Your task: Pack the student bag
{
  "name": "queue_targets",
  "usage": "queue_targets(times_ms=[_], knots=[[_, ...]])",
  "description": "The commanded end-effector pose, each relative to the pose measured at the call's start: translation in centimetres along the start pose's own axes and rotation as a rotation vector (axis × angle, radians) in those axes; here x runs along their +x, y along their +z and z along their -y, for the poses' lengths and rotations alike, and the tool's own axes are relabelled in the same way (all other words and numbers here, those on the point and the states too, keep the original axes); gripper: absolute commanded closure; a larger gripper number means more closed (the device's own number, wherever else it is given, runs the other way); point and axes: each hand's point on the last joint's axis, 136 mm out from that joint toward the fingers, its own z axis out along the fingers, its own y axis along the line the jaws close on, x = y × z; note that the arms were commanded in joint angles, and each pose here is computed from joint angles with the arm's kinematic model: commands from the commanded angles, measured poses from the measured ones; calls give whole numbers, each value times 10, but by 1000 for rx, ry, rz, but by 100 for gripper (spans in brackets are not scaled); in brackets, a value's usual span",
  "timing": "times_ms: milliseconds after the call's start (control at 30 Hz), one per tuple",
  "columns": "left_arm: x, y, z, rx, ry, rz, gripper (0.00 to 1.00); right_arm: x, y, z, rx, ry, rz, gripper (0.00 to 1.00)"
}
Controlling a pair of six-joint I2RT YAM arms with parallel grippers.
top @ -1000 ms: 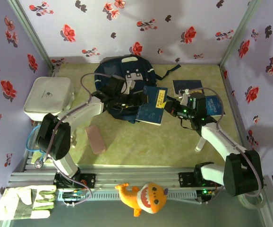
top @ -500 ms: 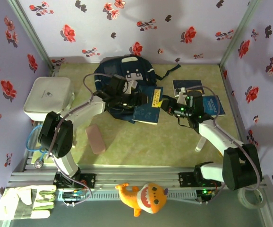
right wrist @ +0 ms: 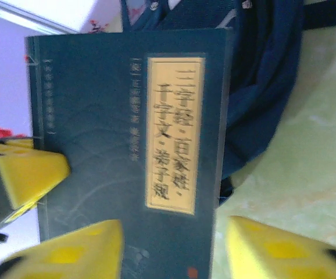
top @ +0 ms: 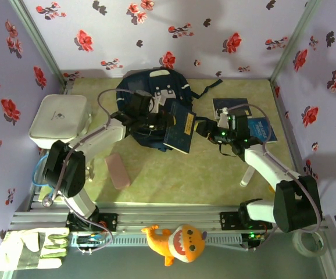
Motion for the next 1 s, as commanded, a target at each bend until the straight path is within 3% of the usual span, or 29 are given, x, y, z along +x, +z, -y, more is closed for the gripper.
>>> queue_targets(times_ms=[0,167,400,600,967], knots=[[-23,-19,7,-1,13,114,100,-11,-11,-4,34,-7,81,38],[-52,-36,1,-58,-59,268,100,-10,-14,-27,-72,79,152,21],[-88,-67,10,-8,-218,478,100,-8,-5,-78,-299,276,196,9],[-100,-95,27,146,-371,614,100,-10,-2,-118,-440,412,231,7],[-96,-114,37,230,-434,648,100,-34,15,-149,-569,502,277,9]])
